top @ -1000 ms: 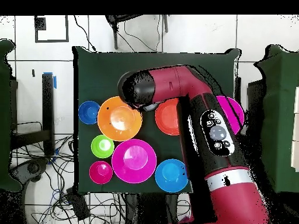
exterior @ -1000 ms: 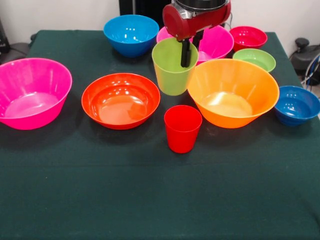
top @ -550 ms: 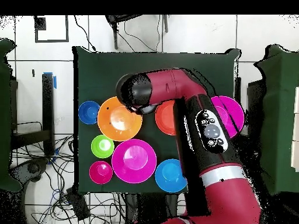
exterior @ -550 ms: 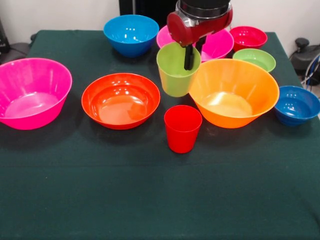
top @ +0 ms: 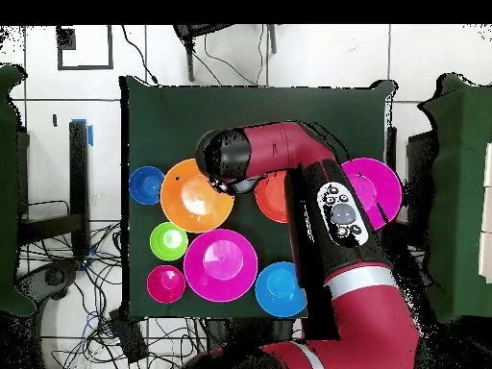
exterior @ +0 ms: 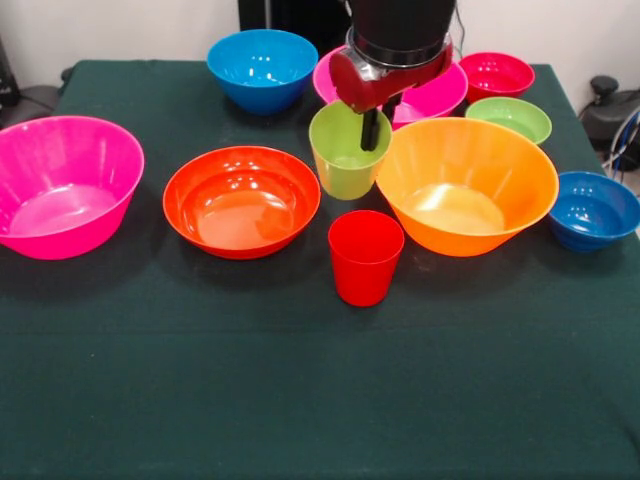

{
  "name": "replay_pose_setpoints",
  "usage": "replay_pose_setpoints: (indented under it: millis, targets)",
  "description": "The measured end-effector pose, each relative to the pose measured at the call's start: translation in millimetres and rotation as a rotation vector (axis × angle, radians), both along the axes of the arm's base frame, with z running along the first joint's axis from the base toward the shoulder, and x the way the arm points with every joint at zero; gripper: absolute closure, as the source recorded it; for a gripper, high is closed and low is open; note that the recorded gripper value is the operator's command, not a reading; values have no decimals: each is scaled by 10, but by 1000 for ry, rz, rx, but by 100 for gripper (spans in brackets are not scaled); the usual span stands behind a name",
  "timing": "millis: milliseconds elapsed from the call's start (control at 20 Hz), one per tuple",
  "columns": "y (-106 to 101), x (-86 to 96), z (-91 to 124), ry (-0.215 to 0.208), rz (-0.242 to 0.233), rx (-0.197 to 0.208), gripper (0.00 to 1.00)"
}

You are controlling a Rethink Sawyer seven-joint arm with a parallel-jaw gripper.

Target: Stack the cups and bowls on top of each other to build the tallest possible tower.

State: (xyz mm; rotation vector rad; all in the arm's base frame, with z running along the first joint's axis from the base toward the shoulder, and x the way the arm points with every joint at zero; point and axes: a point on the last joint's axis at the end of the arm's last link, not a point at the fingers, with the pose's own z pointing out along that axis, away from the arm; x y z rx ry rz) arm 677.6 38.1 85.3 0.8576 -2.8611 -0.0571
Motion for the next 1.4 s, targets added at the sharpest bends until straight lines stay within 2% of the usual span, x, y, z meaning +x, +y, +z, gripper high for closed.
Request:
replay_pose_setpoints:
  millis: [400, 800, 1150, 1400]
  targets:
    - [-85, -99, -70, 23, -7, -28, 100]
    - [-78, -139, -115, 36, -16, -20, 100]
    - [-18, -94, -153, -1, -36, 13, 100]
    - [27, -115, -290, -15, -40, 33, 100]
